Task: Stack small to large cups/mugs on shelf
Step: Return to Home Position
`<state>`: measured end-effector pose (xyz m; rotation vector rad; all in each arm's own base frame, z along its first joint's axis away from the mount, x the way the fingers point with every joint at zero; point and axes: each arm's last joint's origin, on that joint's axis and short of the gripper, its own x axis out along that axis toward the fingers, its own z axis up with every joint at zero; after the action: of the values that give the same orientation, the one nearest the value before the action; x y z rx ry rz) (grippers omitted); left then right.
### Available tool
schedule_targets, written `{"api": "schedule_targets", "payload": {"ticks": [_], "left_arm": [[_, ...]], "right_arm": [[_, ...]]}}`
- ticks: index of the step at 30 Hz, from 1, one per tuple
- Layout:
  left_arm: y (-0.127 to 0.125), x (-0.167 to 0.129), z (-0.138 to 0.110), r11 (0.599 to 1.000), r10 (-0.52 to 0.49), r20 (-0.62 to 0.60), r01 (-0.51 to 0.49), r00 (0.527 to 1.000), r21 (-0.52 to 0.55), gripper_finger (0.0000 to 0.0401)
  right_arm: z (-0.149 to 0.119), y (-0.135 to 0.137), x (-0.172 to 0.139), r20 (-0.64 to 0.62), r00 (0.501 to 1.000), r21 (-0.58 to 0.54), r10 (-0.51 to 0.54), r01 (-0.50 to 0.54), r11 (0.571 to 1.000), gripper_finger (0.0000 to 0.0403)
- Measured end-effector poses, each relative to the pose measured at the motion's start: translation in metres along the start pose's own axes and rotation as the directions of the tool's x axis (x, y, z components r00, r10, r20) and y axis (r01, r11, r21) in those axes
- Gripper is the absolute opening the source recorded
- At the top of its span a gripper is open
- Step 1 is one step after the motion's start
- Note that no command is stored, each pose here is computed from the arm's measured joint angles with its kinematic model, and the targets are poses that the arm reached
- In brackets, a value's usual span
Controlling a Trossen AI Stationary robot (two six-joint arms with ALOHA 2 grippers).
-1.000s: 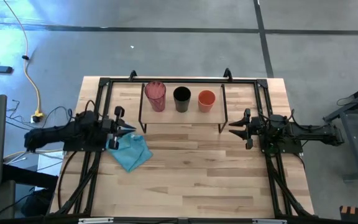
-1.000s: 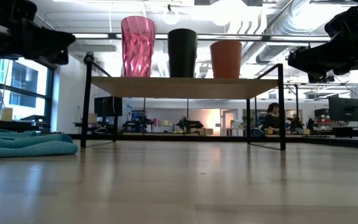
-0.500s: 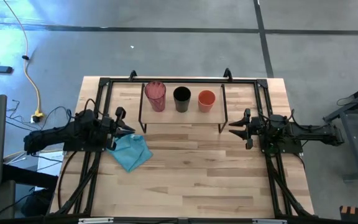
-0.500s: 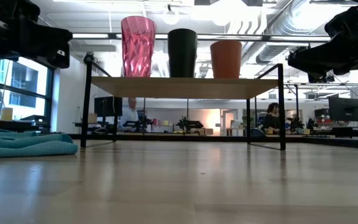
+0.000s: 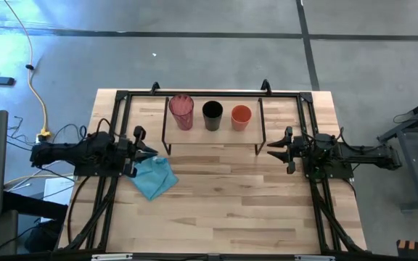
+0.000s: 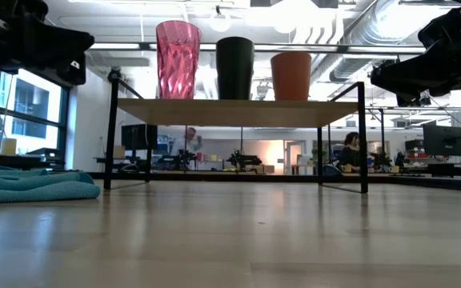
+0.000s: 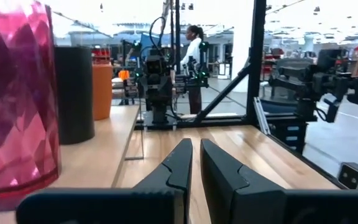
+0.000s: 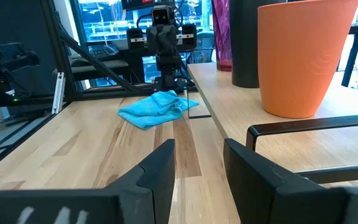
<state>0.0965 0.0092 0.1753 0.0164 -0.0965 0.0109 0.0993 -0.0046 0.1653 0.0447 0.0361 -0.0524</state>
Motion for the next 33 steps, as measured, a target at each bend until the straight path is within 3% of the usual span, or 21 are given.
{"api": "schedule_targets", "payload": {"ticks": [7, 24, 33], "left_arm": [[-0.0026, 0.0003, 0.0014, 0.998, 0.009, 0.015, -0.010, 1.000, 0.064, 0.0024], [-0.0024, 0.0002, 0.0023, 0.999, 0.011, 0.023, -0.012, 1.000, 0.042, 0.0024], [-0.0032, 0.0000, -0.0064, 0.996, -0.013, -0.066, 0.019, 0.998, 0.085, 0.0024]], "right_arm": [[-0.0001, 0.0000, 0.0000, 0.000, 1.000, 0.000, 0.000, 0.000, 1.000, 0.0129], [0.0000, 0.0000, 0.0000, 0.000, 1.000, 0.000, 0.000, 0.000, 1.000, 0.0129], [0.0000, 0.0000, 0.0000, 0.000, 1.000, 0.000, 0.000, 0.000, 1.000, 0.0129]]}}
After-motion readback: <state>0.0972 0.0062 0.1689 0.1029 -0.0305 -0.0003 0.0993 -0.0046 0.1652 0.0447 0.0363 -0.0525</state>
